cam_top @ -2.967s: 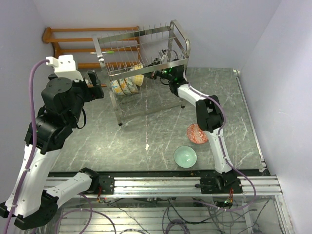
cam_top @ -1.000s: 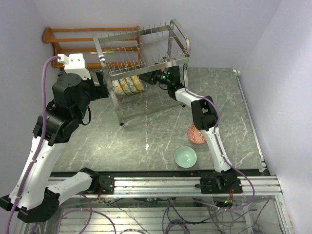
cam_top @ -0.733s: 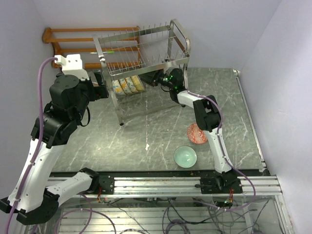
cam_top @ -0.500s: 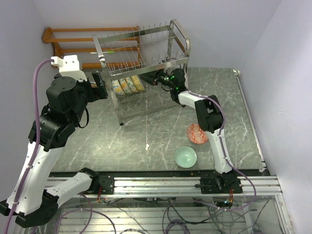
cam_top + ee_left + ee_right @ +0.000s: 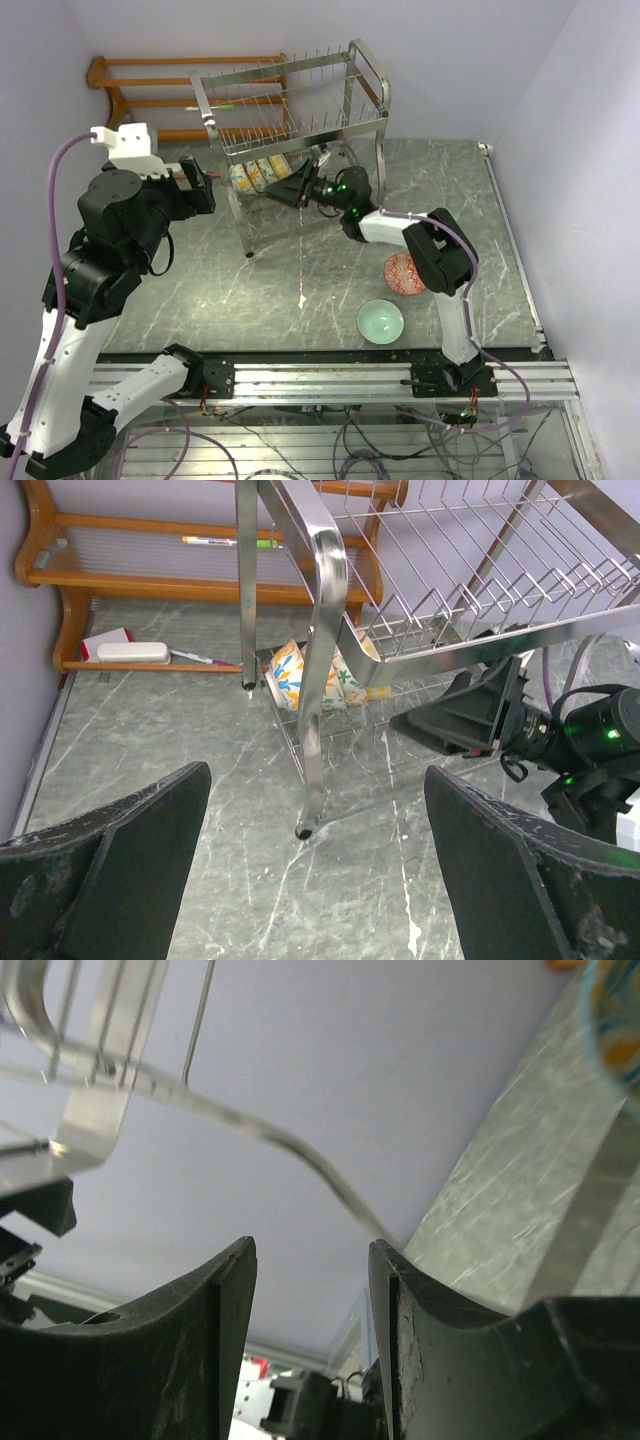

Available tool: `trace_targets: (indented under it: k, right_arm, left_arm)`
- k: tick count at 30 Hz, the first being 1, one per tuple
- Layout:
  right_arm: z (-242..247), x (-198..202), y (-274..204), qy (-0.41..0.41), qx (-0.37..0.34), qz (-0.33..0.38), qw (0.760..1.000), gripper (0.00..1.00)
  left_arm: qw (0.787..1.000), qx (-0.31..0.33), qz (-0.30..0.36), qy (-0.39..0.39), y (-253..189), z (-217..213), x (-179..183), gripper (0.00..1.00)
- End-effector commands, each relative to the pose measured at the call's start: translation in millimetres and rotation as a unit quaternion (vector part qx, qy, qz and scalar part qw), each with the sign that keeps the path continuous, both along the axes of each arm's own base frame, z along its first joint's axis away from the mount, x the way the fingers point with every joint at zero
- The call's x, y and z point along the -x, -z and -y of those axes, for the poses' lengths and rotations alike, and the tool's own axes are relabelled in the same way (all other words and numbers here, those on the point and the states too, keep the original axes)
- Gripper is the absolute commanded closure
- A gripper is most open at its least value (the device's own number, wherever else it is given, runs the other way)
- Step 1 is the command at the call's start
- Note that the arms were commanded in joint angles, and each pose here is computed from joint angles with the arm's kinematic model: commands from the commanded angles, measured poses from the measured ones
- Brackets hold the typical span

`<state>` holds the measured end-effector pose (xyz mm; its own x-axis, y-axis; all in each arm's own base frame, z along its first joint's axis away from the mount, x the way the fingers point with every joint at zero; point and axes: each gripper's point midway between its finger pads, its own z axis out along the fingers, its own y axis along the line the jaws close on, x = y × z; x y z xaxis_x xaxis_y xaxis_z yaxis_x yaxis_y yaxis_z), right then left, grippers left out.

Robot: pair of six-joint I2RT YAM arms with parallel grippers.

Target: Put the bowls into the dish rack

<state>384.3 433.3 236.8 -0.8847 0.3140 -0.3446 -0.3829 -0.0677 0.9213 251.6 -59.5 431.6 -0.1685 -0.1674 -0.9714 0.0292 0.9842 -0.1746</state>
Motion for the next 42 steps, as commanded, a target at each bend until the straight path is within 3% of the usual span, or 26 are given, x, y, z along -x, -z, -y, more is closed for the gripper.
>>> trace_targets:
  k: [1,8,12,17,22,24,29,30,36,42]
  right_arm:
    - [-16.3,48.8,-4.4,-0.030,-0.001,0.010,0.999,0.53]
    - [-0.2,103.7,24.6,-0.008,0.099,-0.003,0.995,0.54]
    - [42.3,118.3,62.0,0.050,0.221,-0.025,0.974,0.54]
    - [125.7,130.7,91.5,0.156,0.421,-0.058,0.892,0.52]
    - [214.5,149.4,104.2,0.253,0.553,-0.116,0.785,0.50]
    - [235.0,157.1,110.6,0.275,0.576,-0.139,0.757,0.48]
    - [254.3,160.7,131.4,0.280,0.625,-0.171,0.708,0.41]
    - [260.0,159.8,140.7,0.279,0.647,-0.173,0.688,0.39]
    - [270.9,132.7,137.2,0.297,0.697,-0.157,0.634,0.32]
    - [285.0,118.8,153.1,0.292,0.724,-0.155,0.606,0.33]
  left_arm:
    - [1.000,0.011,0.015,0.009,-14.4,-6.1,18.4,0.01]
    - [1.000,0.010,0.013,0.026,-14.6,-7.6,34.3,0.01]
    - [0.999,0.015,0.016,0.037,-11.8,-7.8,44.0,0.01]
    - [0.998,0.019,0.016,0.050,-5.7,-7.2,53.0,0.01]
    - [0.998,0.019,0.019,0.057,-3.6,-6.6,56.7,0.01]
    - [0.998,0.017,0.021,0.059,-3.8,-6.5,57.5,0.01]
    - [0.998,0.015,0.026,0.062,-4.0,-6.5,58.3,0.01]
    - [0.997,0.016,0.027,0.064,-3.8,-5.6,58.4,0.01]
    - [0.998,0.011,0.022,0.060,2.0,-6.3,55.8,0.01]
    - [0.999,-0.002,0.018,0.043,5.9,-11.7,51.3,0.01]
